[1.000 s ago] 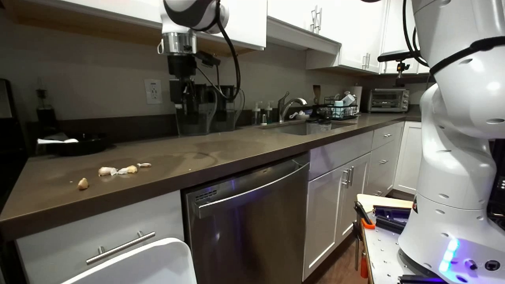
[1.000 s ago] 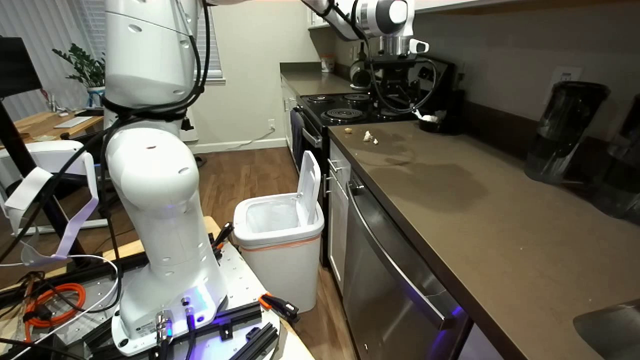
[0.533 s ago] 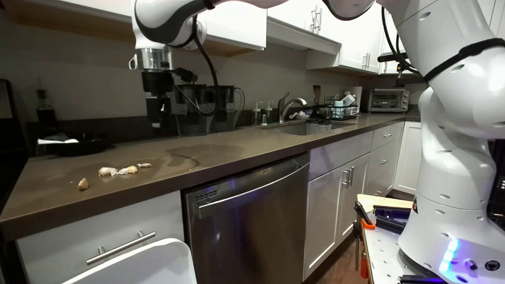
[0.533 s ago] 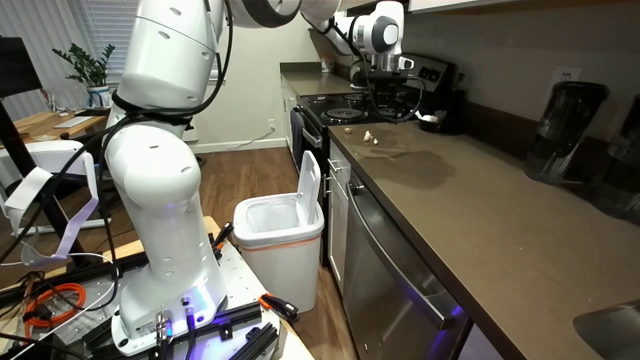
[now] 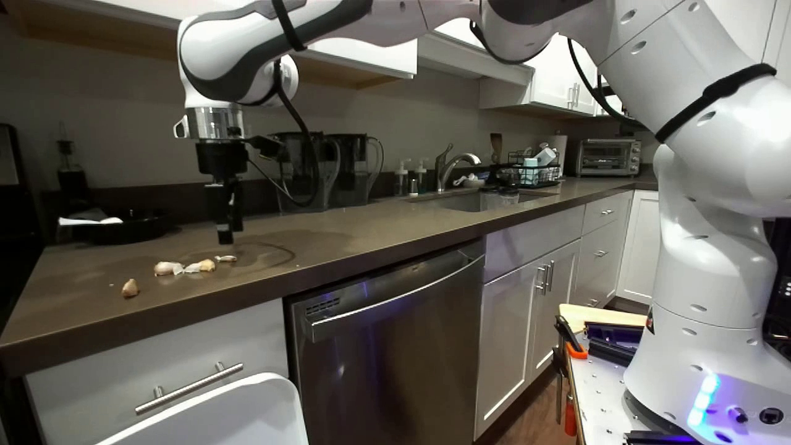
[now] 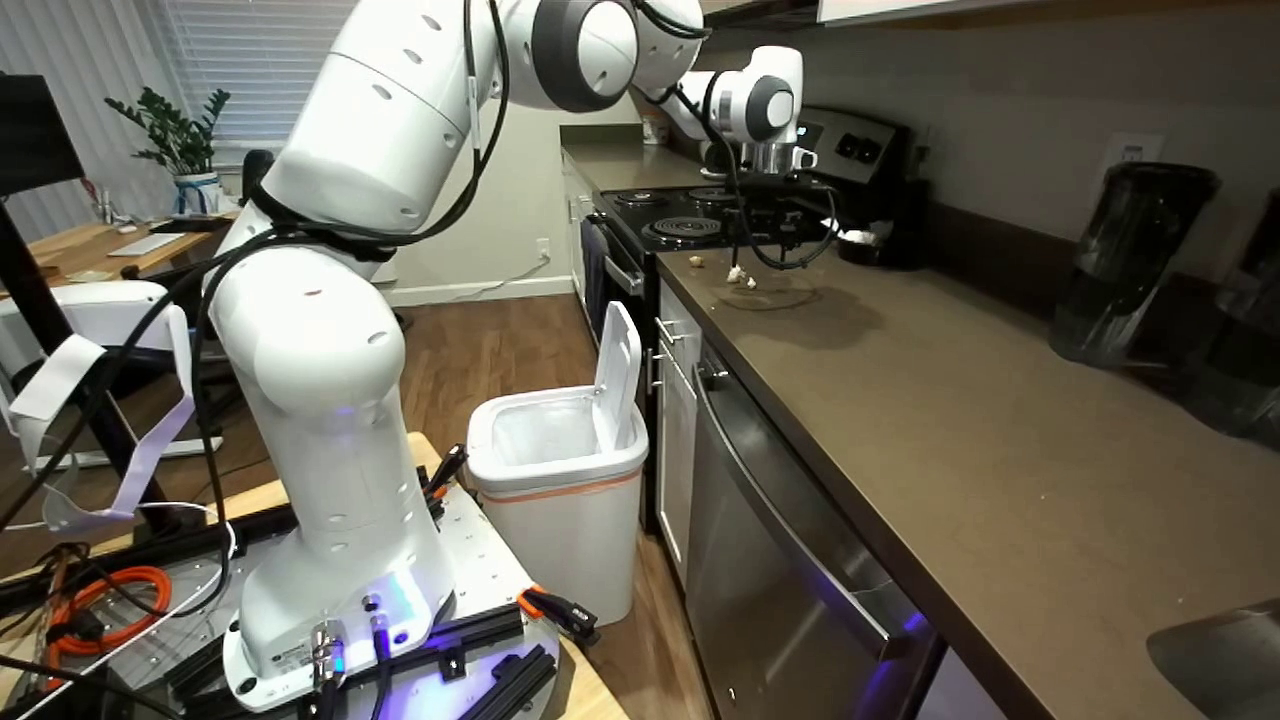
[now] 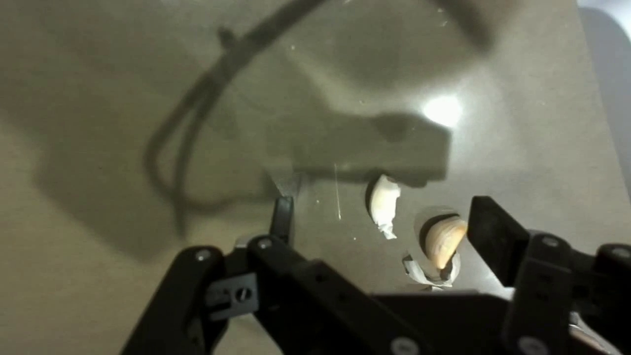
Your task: Place objects on the kitchen counter into the trash bin
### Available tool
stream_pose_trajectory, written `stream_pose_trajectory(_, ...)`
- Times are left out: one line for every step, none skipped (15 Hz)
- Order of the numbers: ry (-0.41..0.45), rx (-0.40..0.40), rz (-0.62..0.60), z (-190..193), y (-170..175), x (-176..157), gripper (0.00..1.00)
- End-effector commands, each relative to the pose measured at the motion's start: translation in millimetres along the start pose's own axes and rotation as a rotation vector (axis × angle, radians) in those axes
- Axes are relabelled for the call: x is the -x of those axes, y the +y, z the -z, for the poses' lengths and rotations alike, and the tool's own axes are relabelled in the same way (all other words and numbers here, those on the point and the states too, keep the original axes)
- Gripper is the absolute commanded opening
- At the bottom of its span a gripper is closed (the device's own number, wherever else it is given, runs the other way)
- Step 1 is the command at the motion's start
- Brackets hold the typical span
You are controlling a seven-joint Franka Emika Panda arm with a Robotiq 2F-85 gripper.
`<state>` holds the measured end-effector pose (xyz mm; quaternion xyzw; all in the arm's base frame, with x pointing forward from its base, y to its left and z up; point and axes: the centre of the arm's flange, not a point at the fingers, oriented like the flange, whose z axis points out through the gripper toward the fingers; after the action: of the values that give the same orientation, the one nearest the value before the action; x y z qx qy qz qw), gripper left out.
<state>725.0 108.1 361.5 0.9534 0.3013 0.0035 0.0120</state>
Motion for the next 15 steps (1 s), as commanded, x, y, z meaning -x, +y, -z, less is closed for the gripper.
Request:
stream_pose_trajectory(-0.006,-0.020,0.041,-10,13,-23,0.71)
stream_pose_trajectory(-0.008,-0.025,0.045,-13,14,-25,0.66)
stream_pose_trajectory(-0.009,-0.026,0.046,-16,15,-27,0.59)
stream_pose_trajectory(-0.009,-0.030,0.047,-19,16,-29,0.55)
stream_pose_trajectory(-0.010,-0.033,0.050,-22,18,-31,0.49)
stream_pose_trajectory(-0.012,-0.038,0.051,-25,19,-32,0.40)
stream_pose_trajectory(-0.015,-0.042,0.050,-27,20,-34,0.45)
stream_pose_trajectory(-0.016,-0.048,0.049,-30,21,-34,0.43)
stream_pose_trajectory(-0.017,-0.052,0.047,-32,22,-35,0.37)
stream_pose_trajectory(-0.018,-0.057,0.045,-34,23,-36,0.33)
stream_pose_trajectory(-0.018,-0.063,0.042,-33,25,-36,0.24)
stream_pose_trajectory(-0.026,-0.068,0.038,-33,22,-35,0.06)
stream_pose_trajectory(-0.039,-0.069,0.036,-32,19,-34,0.06)
stream_pose_trajectory(-0.059,-0.076,0.041,-32,13,-32,0.04)
stream_pose_trajectory(-0.076,-0.076,0.042,-30,7,-30,0.03)
